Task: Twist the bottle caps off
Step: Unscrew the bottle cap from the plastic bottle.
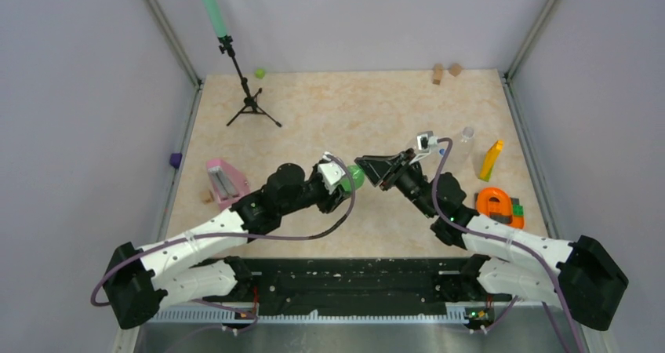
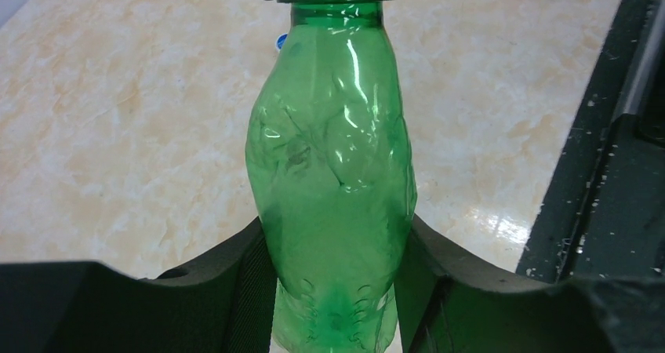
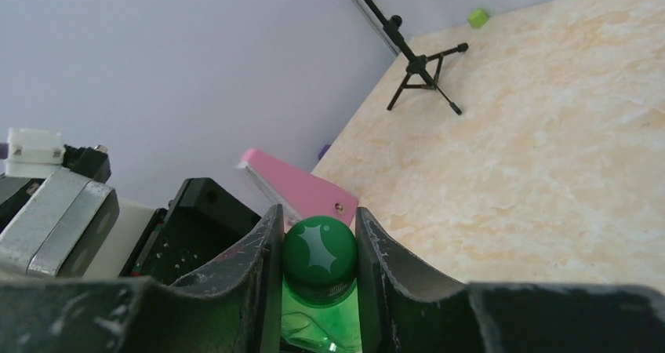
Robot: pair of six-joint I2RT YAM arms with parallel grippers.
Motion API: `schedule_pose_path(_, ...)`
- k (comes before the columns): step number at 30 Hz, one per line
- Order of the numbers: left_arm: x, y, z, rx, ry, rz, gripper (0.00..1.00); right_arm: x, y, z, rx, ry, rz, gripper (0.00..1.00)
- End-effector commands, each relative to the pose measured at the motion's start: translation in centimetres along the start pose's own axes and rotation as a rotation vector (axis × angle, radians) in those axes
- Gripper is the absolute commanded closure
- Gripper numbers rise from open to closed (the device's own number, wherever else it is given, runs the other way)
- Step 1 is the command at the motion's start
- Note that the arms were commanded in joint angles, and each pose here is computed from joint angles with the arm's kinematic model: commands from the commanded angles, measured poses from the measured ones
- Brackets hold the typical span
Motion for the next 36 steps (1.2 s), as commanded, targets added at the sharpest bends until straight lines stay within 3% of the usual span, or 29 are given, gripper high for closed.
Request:
schedule_pose_path(1,2.7,-3.1,0.6,-0.247,-0.122,0.020,1.00,0.8,3.3,0.5,0.237,-0.017,0.129,1.00)
schedule_pose_path(7,3.0,-4.4,2.8,-0.644,-0.216,0.123,1.00,0.5,8.0,2.3,0.634,0.111,0.288,1.00)
schedule_pose_path(12,3.0,-6.4,4.9,-0.920,-0.186,0.087,1.00,-0.8,10.7,4.8,0.967,0.283,0.417,1.00)
schedule_pose_path(15,2.9,-6.7,5.5,-1.000,-0.160,0.076,1.00,-1.1,11.1,6.0,1.072,0.326,0.505,1.00)
schedule_pose_path(16,2.9,-6.6,5.3,-0.985,-0.158,0.069,1.00,-0.8,11.1,5.7,1.048,0.324,0.520,0.97)
schedule_pose_path(18,2.7,-6.1,5.0,-0.921,-0.141,0.053,1.00,0.0,10.7,5.1,0.946,0.305,0.529,0.72)
schedule_pose_path(21,2.4,-4.3,3.9,-0.690,-0.109,0.055,1.00,1.5,9.5,4.0,0.700,0.222,0.452,0.28)
schedule_pose_path(23,2.2,-3.0,3.6,-0.555,-0.112,0.045,1.00,2.6,8.6,3.8,0.573,0.162,0.383,0.14)
schedule_pose_path(29,2.3,-0.3,3.4,-0.274,-0.124,0.034,1.00,4.6,7.2,4.0,0.385,-0.008,0.137,0.12)
schedule_pose_path(32,2.2,0.0,3.3,-0.205,-0.101,0.019,1.00,4.7,5.6,3.1,0.254,-0.020,0.067,0.13)
schedule_pose_path(36,2.2,0.1,2.8,-0.126,-0.052,0.001,1.00,4.2,5.2,2.4,0.233,-0.022,0.037,0.16)
Point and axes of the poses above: each gripper's point midway between its finger pads, its own z axis back along the fingers, its own y axis along the line the jaws close on, x = y × z, the point moved 4 cm from there along z, back along the fingers, and after that the axes turned 3 degrees about z, right-handed, at the moved point
